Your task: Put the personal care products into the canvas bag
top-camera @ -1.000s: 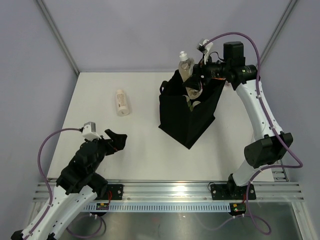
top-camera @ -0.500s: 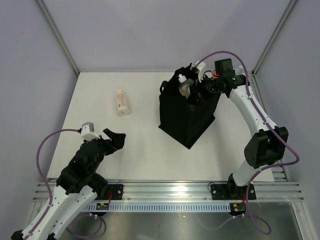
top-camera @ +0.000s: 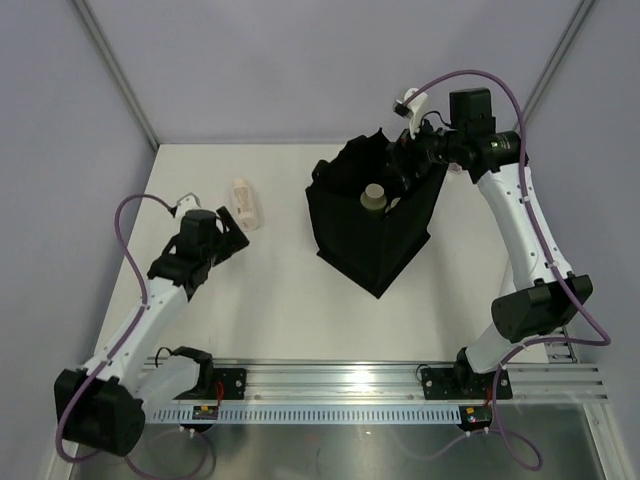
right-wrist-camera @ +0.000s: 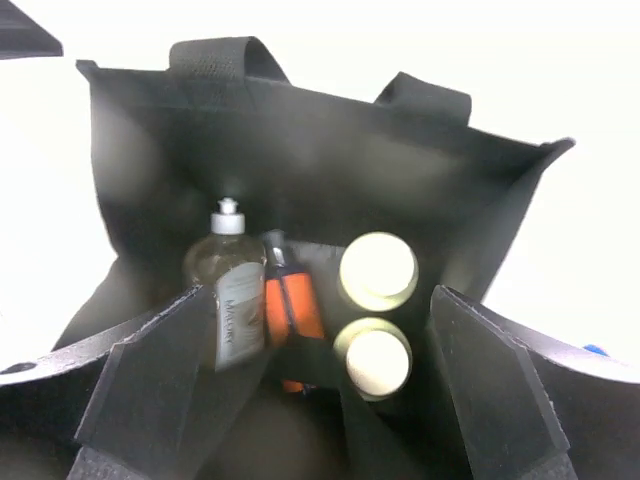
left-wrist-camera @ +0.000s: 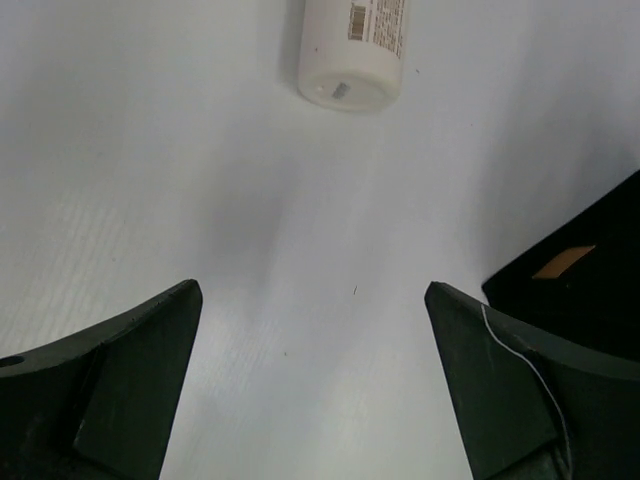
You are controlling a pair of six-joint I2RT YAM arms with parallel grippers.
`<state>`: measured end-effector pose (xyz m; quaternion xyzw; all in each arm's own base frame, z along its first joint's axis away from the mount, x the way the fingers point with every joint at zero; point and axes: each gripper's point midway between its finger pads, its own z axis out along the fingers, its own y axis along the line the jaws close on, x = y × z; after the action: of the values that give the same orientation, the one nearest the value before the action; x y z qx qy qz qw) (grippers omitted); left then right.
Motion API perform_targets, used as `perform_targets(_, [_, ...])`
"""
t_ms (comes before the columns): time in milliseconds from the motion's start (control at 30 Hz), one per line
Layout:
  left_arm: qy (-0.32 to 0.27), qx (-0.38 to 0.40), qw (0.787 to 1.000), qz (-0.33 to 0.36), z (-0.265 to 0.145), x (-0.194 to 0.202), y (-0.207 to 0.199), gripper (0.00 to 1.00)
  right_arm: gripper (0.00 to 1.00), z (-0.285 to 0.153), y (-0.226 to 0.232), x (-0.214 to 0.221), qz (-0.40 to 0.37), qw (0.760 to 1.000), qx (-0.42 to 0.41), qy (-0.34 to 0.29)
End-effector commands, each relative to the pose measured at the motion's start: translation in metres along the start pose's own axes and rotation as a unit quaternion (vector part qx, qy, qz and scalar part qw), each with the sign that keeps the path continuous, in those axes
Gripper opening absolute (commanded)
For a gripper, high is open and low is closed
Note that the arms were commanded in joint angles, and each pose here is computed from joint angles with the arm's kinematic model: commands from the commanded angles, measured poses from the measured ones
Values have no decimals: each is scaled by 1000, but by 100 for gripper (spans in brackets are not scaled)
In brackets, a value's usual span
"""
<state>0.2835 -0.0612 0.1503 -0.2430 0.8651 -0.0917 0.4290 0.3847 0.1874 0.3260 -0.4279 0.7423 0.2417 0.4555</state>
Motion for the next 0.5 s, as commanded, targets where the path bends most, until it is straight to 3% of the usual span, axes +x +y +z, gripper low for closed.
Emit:
perform_targets(0, [-19, 49, 999, 4, 17, -43, -30, 99, 99, -31, 13, -29, -22, 1000, 0, -22])
perform_targets(133, [30, 15, 999, 28, 73, -59, -33, 94, 100, -55, 16, -35, 2, 998, -34, -51])
perform_targets(267, [79, 21, 996, 46, 119, -50, -44, 93, 100, -69, 11, -23, 27, 997, -35, -63])
perform_targets(467, [89, 8, 993, 83, 177, -70, -61, 95, 100, -93, -10, 10, 84, 994, -11, -68])
